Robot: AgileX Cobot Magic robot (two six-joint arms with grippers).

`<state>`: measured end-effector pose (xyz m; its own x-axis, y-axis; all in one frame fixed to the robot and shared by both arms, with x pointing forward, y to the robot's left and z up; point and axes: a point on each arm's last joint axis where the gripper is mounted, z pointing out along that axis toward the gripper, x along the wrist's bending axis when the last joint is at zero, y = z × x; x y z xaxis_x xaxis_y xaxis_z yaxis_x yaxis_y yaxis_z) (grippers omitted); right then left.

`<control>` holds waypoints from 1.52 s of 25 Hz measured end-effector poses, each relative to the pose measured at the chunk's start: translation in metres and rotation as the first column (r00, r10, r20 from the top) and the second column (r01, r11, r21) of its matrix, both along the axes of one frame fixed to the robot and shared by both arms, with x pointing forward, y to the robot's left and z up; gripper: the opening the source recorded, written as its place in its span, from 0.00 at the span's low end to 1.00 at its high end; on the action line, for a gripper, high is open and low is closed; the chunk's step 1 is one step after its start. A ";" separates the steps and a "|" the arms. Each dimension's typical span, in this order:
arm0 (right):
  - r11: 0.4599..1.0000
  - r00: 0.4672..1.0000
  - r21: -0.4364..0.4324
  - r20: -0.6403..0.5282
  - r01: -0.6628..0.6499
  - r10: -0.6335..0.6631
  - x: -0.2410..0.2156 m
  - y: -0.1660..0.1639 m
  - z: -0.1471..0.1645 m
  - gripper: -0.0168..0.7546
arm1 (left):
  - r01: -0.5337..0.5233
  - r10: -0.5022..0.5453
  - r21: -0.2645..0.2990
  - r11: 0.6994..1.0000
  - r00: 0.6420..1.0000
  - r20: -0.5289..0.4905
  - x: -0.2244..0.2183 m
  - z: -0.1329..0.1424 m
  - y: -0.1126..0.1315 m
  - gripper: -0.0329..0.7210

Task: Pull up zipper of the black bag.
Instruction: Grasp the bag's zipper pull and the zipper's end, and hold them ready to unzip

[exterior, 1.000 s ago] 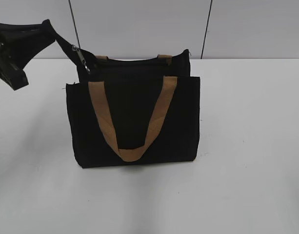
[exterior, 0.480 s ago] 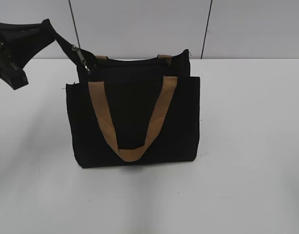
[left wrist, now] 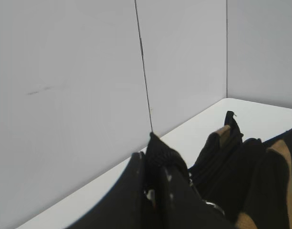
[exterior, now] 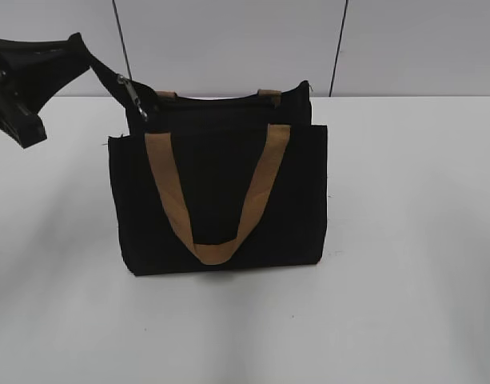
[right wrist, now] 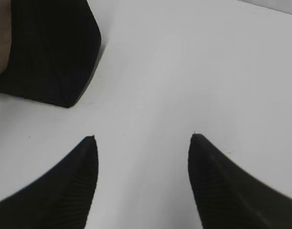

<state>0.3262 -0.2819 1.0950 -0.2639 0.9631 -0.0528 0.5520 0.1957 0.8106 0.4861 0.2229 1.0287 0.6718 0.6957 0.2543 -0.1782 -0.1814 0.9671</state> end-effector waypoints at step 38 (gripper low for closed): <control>0.727 0.729 0.050 0.045 -0.684 0.683 0.214 0.224 -0.030 0.63 | -0.009 0.009 0.002 1.000 1.000 -0.009 0.001 -0.001 0.001 0.07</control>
